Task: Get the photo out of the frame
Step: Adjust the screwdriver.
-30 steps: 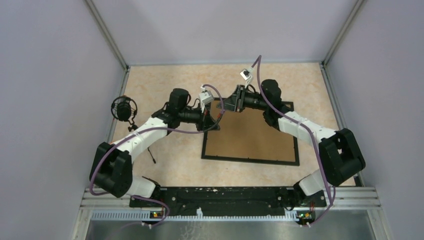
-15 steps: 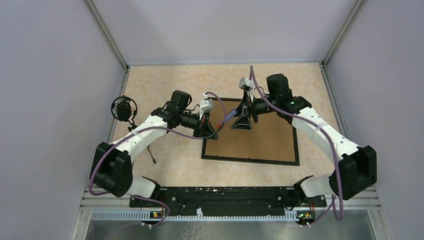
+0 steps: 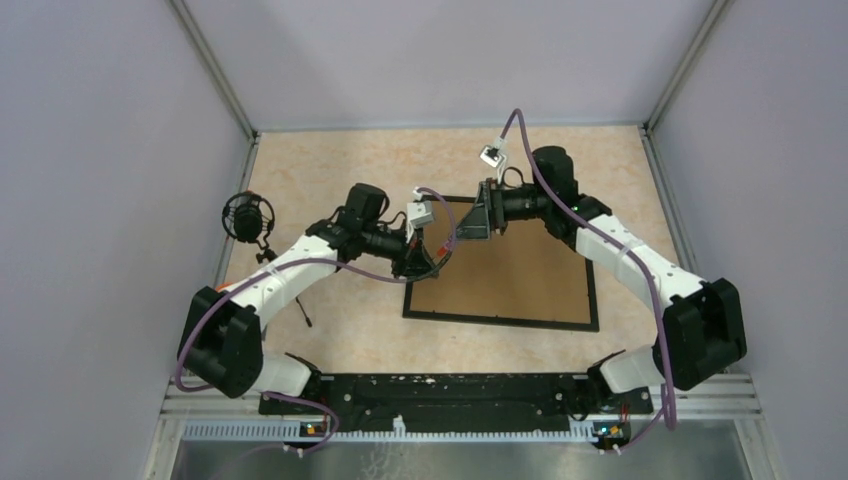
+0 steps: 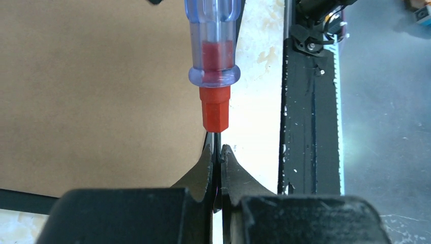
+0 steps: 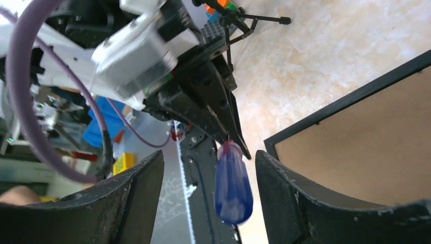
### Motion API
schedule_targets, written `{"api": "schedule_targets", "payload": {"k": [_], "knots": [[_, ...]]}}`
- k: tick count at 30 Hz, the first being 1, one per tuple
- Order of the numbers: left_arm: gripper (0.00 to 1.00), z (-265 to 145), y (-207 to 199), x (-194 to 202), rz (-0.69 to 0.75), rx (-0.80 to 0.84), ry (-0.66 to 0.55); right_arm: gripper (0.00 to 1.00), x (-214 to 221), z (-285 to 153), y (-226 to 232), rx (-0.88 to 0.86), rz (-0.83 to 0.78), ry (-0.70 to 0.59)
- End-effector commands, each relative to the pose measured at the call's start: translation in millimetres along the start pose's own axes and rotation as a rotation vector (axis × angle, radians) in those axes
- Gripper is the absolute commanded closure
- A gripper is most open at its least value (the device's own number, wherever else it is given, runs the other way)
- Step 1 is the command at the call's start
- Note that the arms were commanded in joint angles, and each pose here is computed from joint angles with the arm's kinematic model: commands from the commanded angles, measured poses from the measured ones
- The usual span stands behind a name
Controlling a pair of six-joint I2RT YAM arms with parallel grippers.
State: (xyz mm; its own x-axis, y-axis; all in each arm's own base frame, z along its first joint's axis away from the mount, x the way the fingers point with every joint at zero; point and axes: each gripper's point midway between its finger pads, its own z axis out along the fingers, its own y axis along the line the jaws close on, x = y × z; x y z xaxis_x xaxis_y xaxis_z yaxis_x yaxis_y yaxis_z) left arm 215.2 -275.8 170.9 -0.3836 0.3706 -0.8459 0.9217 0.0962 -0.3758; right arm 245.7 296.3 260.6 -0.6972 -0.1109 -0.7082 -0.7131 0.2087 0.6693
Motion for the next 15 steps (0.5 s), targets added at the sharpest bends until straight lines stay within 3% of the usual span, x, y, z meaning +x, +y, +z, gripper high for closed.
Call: {"api": "schedule_targets", "payload": {"k": [1, 8, 15], "knots": [[1.0, -1.9, 1.7, -22.8, 0.141, -0.058, -0.018, 0.37, -8.1, 7.1, -4.6, 0.004, 0.137, -0.034], [1.0, 0.6, 5.3, -24.4, 0.162, -0.078, -0.004, 0.52, 5.3, 12.3, -13.0, 0.034, 0.15, 0.002], [1.0, 5.5, 4.4, -21.0, 0.189, -0.067, 0.024, 0.6, 15.0, 10.5, -15.3, 0.052, 0.152, 0.039]]}}
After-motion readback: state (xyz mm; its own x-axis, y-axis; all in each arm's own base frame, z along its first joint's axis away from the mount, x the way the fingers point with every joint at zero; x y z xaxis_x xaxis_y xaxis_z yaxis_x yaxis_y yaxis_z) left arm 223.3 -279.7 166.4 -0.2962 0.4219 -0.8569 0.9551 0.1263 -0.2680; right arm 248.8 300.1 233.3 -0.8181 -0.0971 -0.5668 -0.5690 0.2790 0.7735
